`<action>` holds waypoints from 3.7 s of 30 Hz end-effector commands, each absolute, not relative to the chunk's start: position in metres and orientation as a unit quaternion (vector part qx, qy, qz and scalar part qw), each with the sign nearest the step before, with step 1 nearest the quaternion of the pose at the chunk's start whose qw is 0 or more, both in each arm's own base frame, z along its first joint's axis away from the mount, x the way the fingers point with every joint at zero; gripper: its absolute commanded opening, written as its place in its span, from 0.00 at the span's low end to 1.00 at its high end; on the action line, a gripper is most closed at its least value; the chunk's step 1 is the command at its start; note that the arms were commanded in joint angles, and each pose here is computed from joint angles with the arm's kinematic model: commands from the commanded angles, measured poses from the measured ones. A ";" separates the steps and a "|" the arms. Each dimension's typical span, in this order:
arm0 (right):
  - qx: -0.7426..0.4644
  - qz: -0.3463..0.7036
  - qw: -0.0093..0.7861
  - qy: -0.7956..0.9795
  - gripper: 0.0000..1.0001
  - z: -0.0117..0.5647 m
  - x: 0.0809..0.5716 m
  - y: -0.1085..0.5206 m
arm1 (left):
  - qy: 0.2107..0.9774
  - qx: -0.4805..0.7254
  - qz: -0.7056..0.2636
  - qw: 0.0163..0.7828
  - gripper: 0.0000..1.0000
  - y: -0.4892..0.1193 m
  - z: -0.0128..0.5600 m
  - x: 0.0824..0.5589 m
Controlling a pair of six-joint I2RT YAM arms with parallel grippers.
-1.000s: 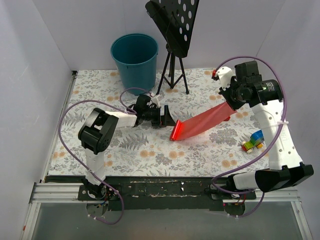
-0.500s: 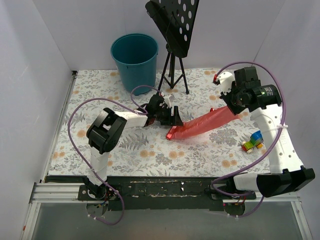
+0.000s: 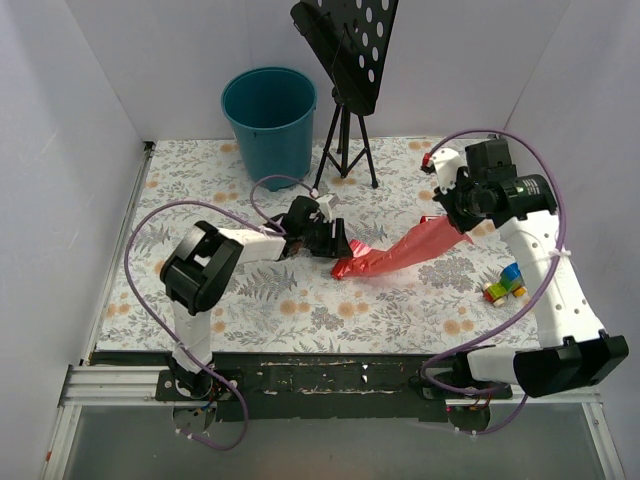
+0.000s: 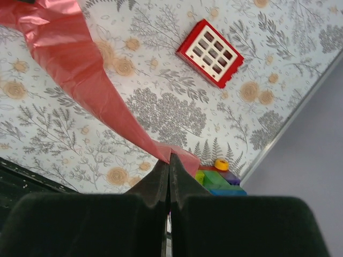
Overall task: Put the trash bags into the trash bin
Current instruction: Unfold the trash bag at the center of the board.
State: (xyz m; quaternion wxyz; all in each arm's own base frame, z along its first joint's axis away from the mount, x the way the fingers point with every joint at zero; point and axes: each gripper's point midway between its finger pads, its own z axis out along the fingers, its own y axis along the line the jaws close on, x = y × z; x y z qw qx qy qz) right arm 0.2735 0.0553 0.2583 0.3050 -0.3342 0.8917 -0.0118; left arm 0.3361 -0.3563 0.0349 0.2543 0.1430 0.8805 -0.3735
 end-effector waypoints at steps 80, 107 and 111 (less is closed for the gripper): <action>-0.154 -0.317 0.419 0.837 0.01 0.372 0.203 -0.085 | 0.909 0.180 -0.352 0.130 0.72 -0.385 -0.050 0.287; -0.305 0.032 0.459 0.834 0.01 0.312 0.289 0.057 | 0.940 0.156 -0.203 0.224 0.00 -0.280 -0.005 0.316; -0.349 0.117 0.430 0.824 0.01 0.298 0.310 0.116 | 0.959 0.093 -0.155 0.219 0.00 -0.218 -0.013 0.296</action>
